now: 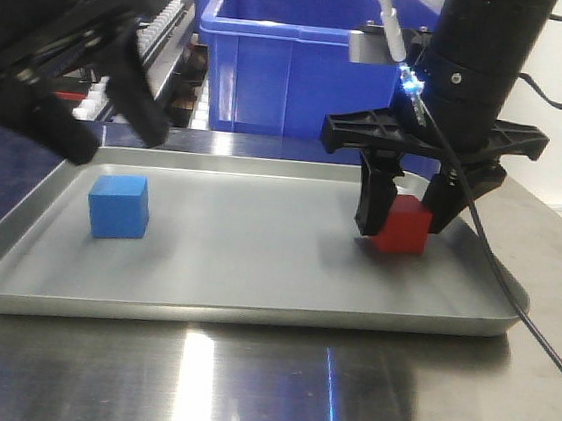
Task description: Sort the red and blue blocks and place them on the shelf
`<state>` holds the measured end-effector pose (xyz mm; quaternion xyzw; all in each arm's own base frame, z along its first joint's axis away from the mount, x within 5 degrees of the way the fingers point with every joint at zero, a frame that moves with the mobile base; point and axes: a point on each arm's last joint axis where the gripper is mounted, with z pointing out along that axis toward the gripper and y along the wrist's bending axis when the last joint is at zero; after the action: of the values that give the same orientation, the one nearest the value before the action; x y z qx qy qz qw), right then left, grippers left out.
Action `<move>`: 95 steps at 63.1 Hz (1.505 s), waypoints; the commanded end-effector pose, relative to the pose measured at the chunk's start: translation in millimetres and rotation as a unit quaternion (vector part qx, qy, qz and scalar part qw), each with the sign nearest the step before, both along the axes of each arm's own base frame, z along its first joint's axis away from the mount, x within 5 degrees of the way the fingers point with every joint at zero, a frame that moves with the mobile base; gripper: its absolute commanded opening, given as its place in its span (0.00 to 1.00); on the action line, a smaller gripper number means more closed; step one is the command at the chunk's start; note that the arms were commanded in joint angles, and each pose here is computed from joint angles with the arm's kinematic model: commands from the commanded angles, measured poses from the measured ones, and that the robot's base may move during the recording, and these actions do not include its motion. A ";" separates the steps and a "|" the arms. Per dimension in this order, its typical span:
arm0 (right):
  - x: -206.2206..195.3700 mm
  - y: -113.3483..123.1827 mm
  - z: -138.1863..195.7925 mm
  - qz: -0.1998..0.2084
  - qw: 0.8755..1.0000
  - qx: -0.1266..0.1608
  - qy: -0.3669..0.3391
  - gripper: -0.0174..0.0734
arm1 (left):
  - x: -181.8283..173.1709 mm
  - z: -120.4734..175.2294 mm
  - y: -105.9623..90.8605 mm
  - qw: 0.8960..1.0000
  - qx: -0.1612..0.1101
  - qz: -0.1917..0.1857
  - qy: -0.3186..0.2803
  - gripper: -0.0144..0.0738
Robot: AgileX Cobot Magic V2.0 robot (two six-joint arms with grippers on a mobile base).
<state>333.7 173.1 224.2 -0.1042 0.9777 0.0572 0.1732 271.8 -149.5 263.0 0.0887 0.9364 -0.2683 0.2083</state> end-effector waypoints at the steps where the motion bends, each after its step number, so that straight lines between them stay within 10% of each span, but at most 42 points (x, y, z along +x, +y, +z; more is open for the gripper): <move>1: 2.0 0.1 27.5 0.002 0.999 0.020 -0.048 0.51 | 5.1 24.7 -5.8 0.999 -0.035 0.020 -0.031 0.71; 61: 3.6 0.9 28.5 0.003 0.998 0.025 -0.058 0.51 | 18.0 36.2 -21.0 0.990 0.134 0.011 0.039 0.71; 95: 3.1 0.3 28.1 0.016 0.998 0.015 -0.057 0.51 | 21.2 15.3 -38.5 0.983 0.173 0.019 0.064 0.71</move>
<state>334.8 173.7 224.5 -0.1092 0.9759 0.0588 0.1796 293.8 -187.5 254.1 0.0897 0.9875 -0.0890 0.0942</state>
